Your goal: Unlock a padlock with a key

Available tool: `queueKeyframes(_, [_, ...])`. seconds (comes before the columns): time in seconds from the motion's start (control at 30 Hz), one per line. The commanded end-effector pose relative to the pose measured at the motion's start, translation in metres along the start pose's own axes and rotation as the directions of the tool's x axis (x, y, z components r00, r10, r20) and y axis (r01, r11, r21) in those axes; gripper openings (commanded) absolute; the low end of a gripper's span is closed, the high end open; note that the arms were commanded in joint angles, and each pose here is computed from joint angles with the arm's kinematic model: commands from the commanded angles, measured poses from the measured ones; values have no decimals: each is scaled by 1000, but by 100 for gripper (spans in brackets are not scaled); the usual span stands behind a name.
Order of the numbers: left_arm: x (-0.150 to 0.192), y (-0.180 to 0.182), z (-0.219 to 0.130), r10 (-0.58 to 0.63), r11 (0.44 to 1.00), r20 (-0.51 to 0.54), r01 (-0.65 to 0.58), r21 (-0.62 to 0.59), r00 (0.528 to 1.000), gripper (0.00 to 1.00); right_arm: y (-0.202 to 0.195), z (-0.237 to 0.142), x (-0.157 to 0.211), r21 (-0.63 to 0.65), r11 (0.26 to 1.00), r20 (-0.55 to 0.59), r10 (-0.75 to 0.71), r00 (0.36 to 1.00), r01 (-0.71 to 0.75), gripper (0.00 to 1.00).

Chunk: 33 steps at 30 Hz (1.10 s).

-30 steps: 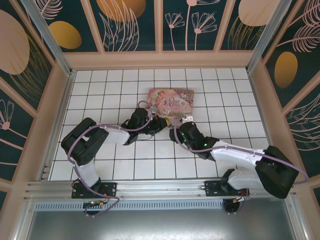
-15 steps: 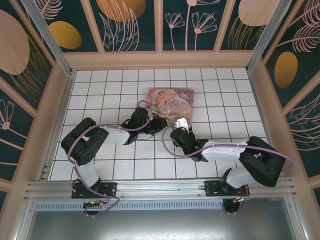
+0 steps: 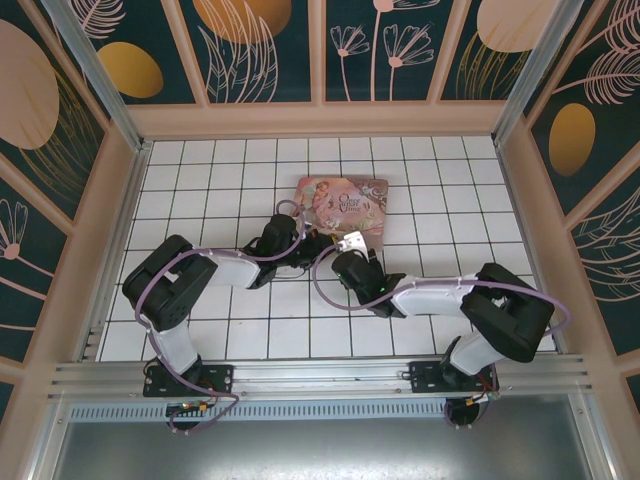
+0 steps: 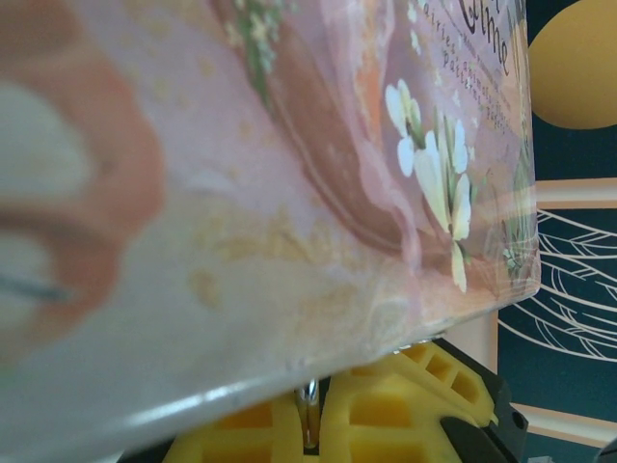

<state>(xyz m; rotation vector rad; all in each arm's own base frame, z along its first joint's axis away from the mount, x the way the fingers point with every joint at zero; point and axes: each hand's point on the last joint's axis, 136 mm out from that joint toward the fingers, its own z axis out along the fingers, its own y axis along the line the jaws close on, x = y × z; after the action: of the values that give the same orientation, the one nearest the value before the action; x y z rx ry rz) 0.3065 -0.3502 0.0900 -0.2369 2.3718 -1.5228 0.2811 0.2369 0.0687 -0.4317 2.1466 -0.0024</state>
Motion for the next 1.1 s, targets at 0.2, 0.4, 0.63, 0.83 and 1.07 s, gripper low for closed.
queueKeyframes(0.2, [-2,-20,3,30,997,-2,-29,68,1000,0,-10,8,-22,8,999,29,36,999,-36,41])
queueKeyframes(0.4, [-1,-20,3,32,997,-5,-32,67,999,0,0,3,-37,-95,994,45,53,998,-49,12])
queueKeyframes(0.63, [1,-13,2,28,998,-6,-28,56,1000,0,23,-11,-52,-401,902,16,181,983,-160,0])
queueKeyframes(0.83, [0,-13,2,29,998,-3,-29,56,1000,0,27,-23,-48,-500,838,-38,230,972,-218,40])
queueKeyframes(1.07, [2,-10,0,49,998,-3,-49,38,999,0,1,-42,-33,-496,775,-48,427,903,-392,57])
